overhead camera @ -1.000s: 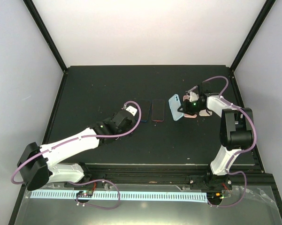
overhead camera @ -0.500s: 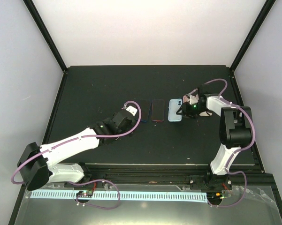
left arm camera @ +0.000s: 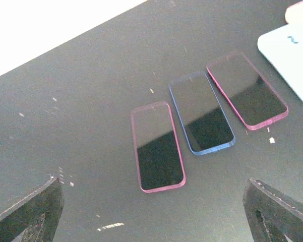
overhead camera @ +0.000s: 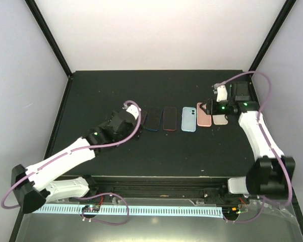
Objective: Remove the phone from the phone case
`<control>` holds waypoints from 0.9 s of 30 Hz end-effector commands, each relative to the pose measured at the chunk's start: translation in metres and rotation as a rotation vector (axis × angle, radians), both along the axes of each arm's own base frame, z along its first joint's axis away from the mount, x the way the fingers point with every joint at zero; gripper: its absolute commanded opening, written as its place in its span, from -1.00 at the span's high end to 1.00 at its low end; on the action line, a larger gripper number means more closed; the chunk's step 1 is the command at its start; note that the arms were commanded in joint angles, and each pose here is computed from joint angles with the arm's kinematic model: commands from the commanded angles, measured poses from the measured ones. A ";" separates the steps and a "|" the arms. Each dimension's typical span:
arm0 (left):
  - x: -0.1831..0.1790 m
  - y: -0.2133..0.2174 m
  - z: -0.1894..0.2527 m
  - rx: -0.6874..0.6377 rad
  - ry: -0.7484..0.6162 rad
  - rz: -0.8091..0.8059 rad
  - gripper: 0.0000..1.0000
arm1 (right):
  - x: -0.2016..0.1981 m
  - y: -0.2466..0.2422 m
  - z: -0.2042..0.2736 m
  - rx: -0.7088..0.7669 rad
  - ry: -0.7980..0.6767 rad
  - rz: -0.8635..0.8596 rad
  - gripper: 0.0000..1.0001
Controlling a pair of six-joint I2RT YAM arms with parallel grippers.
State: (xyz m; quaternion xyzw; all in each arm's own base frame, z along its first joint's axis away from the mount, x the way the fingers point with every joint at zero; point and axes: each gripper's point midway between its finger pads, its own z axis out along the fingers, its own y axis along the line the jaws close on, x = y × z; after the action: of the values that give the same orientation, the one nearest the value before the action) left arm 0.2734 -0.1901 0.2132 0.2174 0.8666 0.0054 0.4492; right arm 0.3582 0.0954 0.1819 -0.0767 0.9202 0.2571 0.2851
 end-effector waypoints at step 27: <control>0.013 0.125 0.098 -0.292 -0.374 0.407 -0.98 | -0.047 -0.056 0.149 -0.071 -0.720 -0.350 -1.00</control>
State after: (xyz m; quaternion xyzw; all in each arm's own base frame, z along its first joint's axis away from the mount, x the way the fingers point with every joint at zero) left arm 0.2849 -0.0738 0.2966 0.0012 0.8010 0.0100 0.5985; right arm 0.3126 0.0441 0.3144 -0.0121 0.7855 0.1423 0.6022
